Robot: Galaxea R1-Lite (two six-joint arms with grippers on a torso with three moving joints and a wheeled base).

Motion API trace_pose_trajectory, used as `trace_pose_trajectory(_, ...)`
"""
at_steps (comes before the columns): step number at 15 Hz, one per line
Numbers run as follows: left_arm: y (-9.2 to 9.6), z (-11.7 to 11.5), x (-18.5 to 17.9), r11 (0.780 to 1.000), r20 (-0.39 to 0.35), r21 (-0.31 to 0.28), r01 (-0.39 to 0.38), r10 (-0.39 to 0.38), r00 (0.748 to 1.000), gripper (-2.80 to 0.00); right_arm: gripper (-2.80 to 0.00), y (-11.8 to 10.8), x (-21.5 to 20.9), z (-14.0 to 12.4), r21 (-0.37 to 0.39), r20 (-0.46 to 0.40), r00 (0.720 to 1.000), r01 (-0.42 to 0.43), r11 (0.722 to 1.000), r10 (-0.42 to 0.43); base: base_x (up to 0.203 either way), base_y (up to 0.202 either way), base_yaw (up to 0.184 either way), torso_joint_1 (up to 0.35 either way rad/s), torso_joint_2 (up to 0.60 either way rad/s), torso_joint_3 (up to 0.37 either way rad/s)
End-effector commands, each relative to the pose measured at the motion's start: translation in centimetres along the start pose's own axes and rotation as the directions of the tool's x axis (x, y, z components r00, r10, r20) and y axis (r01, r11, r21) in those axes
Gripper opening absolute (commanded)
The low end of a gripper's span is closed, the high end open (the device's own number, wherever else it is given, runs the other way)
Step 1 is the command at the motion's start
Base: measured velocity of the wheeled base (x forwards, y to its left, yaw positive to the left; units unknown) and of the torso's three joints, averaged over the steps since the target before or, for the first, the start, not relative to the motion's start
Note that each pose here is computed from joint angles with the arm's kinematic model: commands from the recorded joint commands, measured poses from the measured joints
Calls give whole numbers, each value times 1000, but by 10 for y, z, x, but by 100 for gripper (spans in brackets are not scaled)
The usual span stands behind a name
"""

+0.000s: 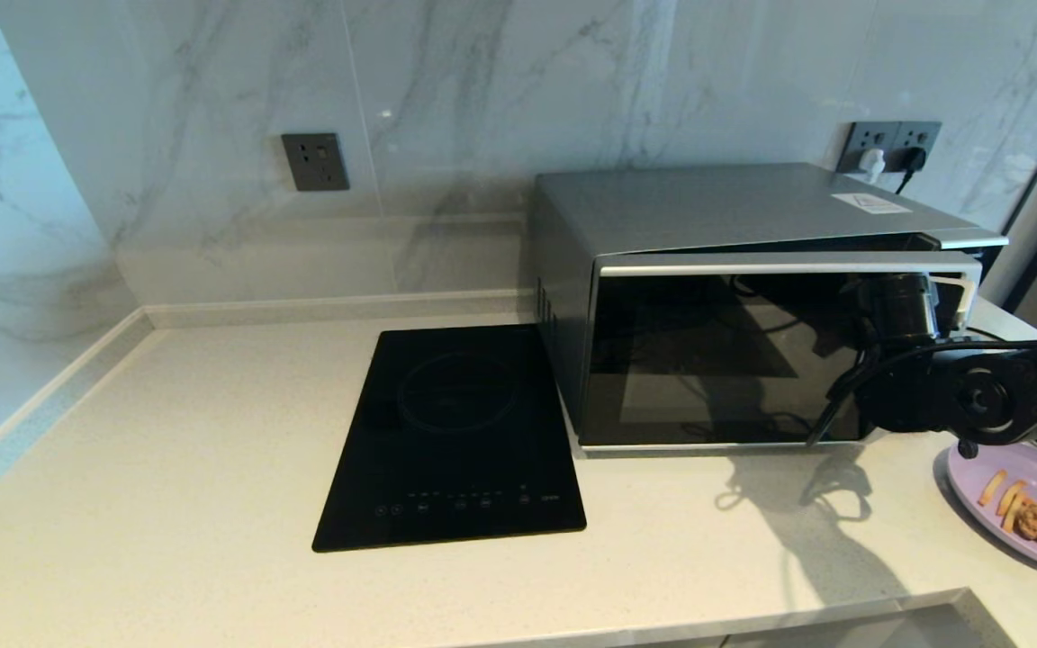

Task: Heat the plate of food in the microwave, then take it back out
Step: Open the microwave oven

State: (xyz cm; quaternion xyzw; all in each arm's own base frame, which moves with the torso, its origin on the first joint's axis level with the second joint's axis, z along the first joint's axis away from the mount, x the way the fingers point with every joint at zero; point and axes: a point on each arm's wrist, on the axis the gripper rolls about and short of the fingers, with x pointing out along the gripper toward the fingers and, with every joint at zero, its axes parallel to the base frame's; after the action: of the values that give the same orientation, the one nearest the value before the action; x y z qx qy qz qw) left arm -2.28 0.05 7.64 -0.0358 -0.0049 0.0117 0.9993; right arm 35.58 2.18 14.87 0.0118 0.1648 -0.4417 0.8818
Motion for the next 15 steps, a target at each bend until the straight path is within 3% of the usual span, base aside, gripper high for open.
trace_pose_trajectory(1,0,0,0,1000,-1,-1,-1,1,1000,-280,-280,-6,-7,1,5,7,1000,-6,1000,6,0,0,0,0,0,0)
trace_pose_trajectory(6,0,0,0,1000,-1,-1,-1,1,1000,-280,-280,-16,-29,-6,-21,3,999,-44,999,44,0,0,0,0,0,0)
trace_pose_trajectory(7,0,0,0,1000,-1,-1,-1,1,1000,-280,0,-19,-31,-4,-16,7,999,-47,999,47,0,0,0,0,0,0)
trace_pose_trajectory(15,0,0,0,1000,-1,-1,-1,1,1000,-280,0,-53,-88,-1,-7,46,984,-171,985,171,0,0,0,0,0,0)
